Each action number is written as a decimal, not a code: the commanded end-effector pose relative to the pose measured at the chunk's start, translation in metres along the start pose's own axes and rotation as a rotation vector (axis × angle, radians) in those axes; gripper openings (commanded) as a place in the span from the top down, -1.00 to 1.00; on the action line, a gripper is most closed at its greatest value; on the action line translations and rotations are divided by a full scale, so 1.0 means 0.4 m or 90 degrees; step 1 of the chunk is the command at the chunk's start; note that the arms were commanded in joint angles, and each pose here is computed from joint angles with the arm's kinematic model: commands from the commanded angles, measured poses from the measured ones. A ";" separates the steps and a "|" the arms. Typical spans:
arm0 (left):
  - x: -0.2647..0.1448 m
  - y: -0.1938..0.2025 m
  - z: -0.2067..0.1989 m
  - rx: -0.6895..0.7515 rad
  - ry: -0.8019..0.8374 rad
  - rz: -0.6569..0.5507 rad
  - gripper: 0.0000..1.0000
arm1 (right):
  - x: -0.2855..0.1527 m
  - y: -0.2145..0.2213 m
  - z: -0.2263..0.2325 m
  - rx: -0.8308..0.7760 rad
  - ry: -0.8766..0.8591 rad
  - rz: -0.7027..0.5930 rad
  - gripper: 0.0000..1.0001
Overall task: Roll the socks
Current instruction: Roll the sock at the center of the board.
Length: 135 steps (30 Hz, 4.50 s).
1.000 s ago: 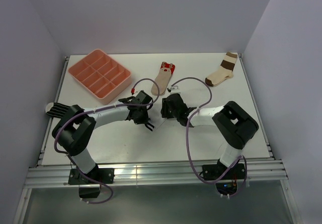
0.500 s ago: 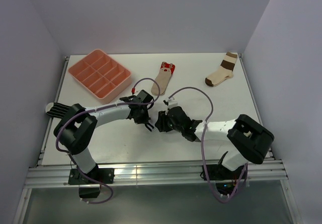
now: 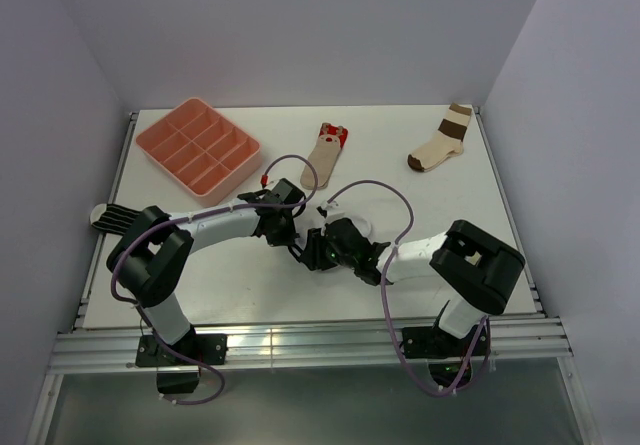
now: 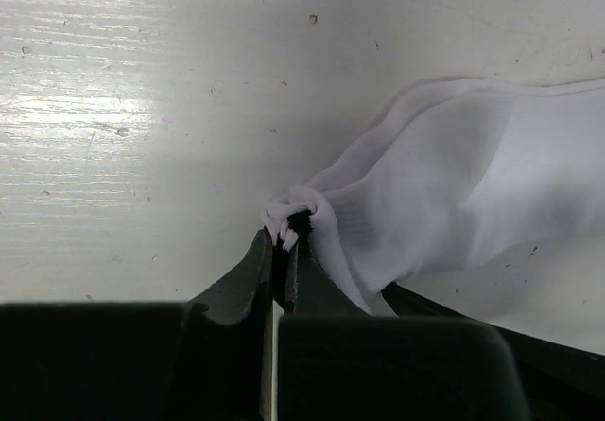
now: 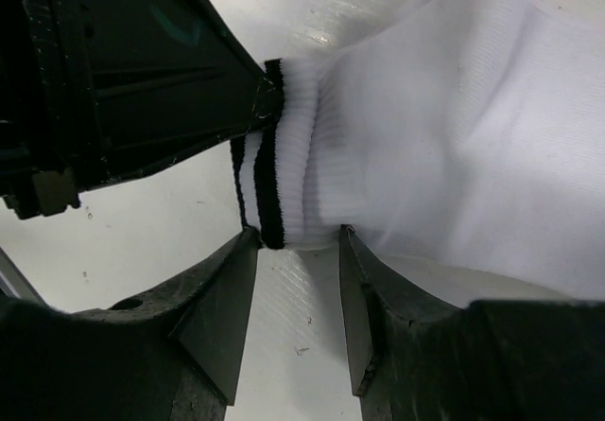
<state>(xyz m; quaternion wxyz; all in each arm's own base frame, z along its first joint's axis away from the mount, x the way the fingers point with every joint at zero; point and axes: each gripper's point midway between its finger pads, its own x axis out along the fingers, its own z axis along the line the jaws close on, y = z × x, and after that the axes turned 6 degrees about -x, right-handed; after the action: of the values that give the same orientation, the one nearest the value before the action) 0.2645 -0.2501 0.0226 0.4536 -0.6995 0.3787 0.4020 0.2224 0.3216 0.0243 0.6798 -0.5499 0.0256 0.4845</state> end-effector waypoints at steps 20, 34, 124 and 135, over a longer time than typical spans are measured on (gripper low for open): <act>0.030 0.101 0.130 0.019 -0.102 0.070 0.99 | 0.032 -0.034 0.032 0.031 -0.029 -0.020 0.51; -0.051 0.036 0.052 -0.083 0.056 -0.037 -0.05 | -0.002 0.075 -0.053 0.175 -0.053 0.046 1.00; 0.029 0.043 0.042 -0.015 -0.075 0.056 0.99 | -0.002 -0.075 0.047 -0.229 0.137 -0.060 -0.08; 0.029 0.050 0.035 -0.016 -0.070 0.069 0.99 | 0.044 -0.043 0.018 -0.273 0.222 -0.049 0.06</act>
<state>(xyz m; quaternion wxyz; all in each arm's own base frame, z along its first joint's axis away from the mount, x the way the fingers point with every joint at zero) 0.2742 -0.2679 0.0266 0.4106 -0.7163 0.3795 0.4174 0.2280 0.3363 0.0276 0.5511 -0.7431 0.0116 0.3795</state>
